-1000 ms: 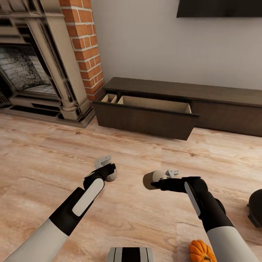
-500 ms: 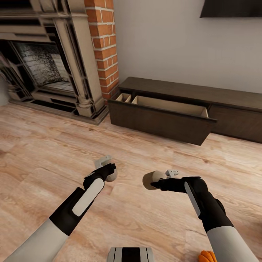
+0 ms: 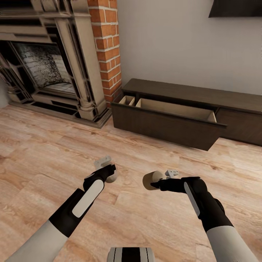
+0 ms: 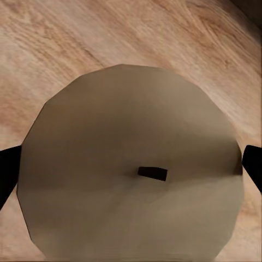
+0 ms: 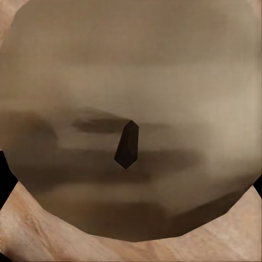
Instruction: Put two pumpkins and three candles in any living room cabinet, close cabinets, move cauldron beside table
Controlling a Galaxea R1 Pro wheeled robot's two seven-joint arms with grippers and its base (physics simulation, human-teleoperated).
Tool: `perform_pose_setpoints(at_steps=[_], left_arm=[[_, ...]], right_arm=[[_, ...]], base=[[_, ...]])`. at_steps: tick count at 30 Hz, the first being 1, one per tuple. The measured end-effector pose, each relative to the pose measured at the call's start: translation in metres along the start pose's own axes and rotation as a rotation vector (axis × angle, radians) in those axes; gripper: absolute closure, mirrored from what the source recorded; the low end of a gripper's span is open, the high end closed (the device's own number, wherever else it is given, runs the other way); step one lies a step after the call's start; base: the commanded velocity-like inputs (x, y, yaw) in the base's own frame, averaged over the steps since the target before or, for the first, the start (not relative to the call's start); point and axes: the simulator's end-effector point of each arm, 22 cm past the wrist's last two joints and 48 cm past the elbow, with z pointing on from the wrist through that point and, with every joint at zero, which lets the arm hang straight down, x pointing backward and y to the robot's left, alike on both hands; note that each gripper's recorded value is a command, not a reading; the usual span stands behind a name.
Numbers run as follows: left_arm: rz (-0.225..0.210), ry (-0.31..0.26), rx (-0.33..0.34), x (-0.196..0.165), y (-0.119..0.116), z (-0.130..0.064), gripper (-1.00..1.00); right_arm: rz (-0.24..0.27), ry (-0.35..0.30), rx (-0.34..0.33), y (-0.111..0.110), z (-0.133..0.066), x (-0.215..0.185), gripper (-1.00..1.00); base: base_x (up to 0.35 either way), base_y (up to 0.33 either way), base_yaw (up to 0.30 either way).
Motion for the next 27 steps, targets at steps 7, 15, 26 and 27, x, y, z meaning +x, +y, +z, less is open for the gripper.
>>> perform_pose_setpoints(at_steps=[7, 15, 26, 27], left_arm=[[0.003, -0.013, -0.004, -0.005, 0.004, -0.002, 1.00], [0.008, -0.048, 0.064, -0.032, -0.019, -0.028, 1.00], [0.089, -0.011, 0.078, -0.042, -0.027, -0.050, 1.00], [0.088, -0.015, 0.081, -0.045, -0.028, -0.052, 1.00]], right_arm=[[0.004, -0.010, 0.000, -0.003, -0.005, -0.004, 1.00], [0.024, -0.085, 0.024, -0.003, -0.044, -0.044, 1.00], [0.029, -0.091, 0.015, 0.005, -0.054, -0.044, 1.00], [0.026, -0.092, 0.022, 0.004, -0.055, -0.044, 1.00]], base=[[0.000, 0.000, 0.000], [0.000, 0.000, 0.000], [0.000, 0.000, 0.000], [0.000, 0.000, 0.000]])
